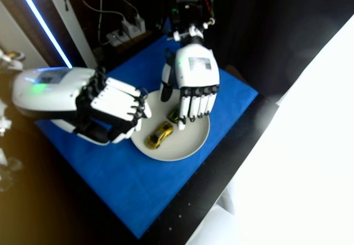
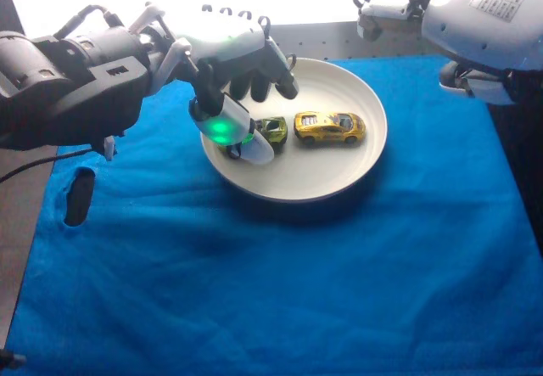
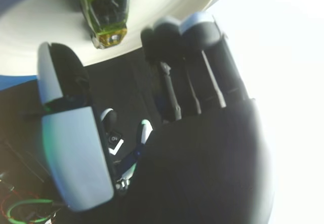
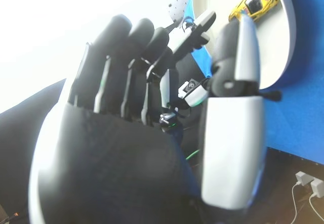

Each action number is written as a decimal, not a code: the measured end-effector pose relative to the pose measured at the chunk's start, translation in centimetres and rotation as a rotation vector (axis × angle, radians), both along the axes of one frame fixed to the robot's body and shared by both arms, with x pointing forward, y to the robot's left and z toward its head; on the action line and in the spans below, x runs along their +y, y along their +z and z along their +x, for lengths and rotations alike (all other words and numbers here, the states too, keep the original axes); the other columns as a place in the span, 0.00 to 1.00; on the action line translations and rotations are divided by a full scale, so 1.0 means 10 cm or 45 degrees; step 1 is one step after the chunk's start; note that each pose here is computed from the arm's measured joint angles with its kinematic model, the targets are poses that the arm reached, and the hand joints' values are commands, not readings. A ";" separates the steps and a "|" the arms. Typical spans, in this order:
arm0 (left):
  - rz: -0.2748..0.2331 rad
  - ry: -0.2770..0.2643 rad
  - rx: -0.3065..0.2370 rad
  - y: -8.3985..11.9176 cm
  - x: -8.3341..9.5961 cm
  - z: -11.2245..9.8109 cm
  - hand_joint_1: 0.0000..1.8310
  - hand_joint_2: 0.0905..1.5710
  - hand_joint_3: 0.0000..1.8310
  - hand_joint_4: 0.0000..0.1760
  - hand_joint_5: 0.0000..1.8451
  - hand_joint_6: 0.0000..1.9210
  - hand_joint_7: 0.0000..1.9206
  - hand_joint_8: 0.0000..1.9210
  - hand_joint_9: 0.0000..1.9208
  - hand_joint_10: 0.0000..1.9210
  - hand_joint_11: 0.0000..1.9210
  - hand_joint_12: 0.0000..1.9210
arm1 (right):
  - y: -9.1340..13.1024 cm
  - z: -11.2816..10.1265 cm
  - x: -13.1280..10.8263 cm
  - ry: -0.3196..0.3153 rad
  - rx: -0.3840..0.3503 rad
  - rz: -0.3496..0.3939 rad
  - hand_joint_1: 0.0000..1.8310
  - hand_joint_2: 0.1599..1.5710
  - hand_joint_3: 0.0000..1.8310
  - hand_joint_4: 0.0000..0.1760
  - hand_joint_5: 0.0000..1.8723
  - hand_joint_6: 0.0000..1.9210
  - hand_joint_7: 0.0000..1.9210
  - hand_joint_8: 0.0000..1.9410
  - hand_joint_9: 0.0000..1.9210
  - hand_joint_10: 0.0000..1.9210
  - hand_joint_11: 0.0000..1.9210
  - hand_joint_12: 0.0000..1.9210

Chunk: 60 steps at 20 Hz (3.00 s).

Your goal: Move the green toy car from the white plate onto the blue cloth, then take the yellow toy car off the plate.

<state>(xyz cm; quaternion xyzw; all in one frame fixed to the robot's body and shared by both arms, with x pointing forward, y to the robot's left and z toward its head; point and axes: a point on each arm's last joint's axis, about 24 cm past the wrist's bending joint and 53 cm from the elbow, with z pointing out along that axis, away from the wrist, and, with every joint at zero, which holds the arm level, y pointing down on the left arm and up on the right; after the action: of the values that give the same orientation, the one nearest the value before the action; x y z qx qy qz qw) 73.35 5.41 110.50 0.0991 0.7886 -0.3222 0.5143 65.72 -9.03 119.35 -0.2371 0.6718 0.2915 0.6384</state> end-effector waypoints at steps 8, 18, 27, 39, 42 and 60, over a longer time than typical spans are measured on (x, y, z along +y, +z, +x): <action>0.010 0.022 0.036 -0.12 0.02 0.04 0.55 0.56 0.00 0.00 0.43 0.01 0.36 0.29 0.28 0.55 0.20 0.86 | 0.00 0.00 0.00 0.000 0.000 0.000 0.72 0.76 0.00 0.00 0.14 0.62 0.37 0.74 0.30 0.81 0.32 0.97; 0.013 0.028 0.062 -0.21 0.02 0.03 0.54 0.57 0.00 0.00 0.46 0.02 0.33 0.51 0.30 0.70 0.27 0.95 | 0.00 0.00 0.00 0.000 0.000 0.000 0.72 0.76 0.00 0.00 0.14 0.52 0.38 0.73 0.29 0.81 0.29 0.99; 0.016 0.015 0.051 -0.21 -0.03 0.02 0.67 0.71 0.00 0.00 0.47 0.51 0.50 0.63 0.39 0.69 0.34 0.91 | 0.00 0.00 0.00 0.000 0.000 0.000 0.74 0.72 0.00 0.00 0.24 0.42 0.33 0.54 0.31 0.75 0.27 0.99; -0.014 0.041 0.074 -0.22 0.00 0.04 0.74 0.73 0.00 0.00 0.47 0.61 0.44 0.60 0.42 0.72 0.29 0.86 | 0.00 -0.01 0.02 0.004 0.002 0.003 0.72 0.74 0.00 0.00 0.22 0.47 0.30 0.56 0.28 0.77 0.25 1.00; -0.024 0.031 0.059 -0.19 0.01 0.00 0.74 0.73 0.00 0.00 0.47 0.56 0.42 0.65 0.42 0.77 0.32 0.91 | 0.00 -0.02 0.02 0.005 0.003 0.004 0.72 0.74 0.00 0.00 0.23 0.46 0.31 0.59 0.28 0.79 0.25 1.00; -0.091 -0.114 -0.242 0.68 0.43 -0.97 0.67 0.73 0.00 0.00 0.47 0.50 0.46 0.74 0.32 0.87 0.21 1.00 | 0.01 0.00 0.00 -0.008 0.016 0.019 0.69 0.76 0.00 0.00 0.27 0.35 0.32 0.57 0.28 0.78 0.26 0.99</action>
<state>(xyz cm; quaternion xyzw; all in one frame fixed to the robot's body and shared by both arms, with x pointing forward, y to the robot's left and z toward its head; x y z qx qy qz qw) 63.63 9.75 117.28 0.1460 0.7191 -0.3618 0.5751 65.68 -9.05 119.42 -0.2285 0.6741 0.2962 0.6369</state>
